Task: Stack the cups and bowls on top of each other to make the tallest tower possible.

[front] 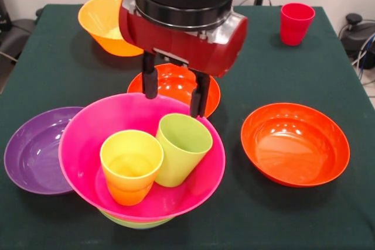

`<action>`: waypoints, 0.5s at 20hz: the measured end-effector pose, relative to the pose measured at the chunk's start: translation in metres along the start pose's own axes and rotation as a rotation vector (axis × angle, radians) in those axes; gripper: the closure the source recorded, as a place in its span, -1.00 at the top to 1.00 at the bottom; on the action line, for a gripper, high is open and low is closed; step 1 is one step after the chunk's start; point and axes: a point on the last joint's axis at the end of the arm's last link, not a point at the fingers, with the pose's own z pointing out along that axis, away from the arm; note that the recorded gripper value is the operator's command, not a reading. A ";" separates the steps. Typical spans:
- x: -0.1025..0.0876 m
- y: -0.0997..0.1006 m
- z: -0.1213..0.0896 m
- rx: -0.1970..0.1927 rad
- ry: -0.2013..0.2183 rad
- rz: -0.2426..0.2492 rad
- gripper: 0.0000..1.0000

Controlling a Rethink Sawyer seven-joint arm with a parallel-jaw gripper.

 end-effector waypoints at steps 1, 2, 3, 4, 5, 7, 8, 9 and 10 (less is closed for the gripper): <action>0.000 -0.002 0.000 0.000 -0.003 0.003 1.00; -0.001 -0.004 0.000 -0.001 -0.005 0.005 1.00; -0.003 -0.011 0.000 0.000 -0.017 0.014 1.00; -0.003 -0.012 0.001 0.000 -0.019 0.015 1.00; -0.003 -0.013 0.001 0.001 -0.021 0.016 1.00; -0.007 -0.024 0.006 0.007 -0.034 0.025 1.00; -0.007 -0.027 0.007 0.008 -0.036 0.027 1.00; -0.008 -0.029 0.008 0.009 -0.038 0.028 1.00; -0.009 -0.033 0.010 0.011 -0.041 0.031 1.00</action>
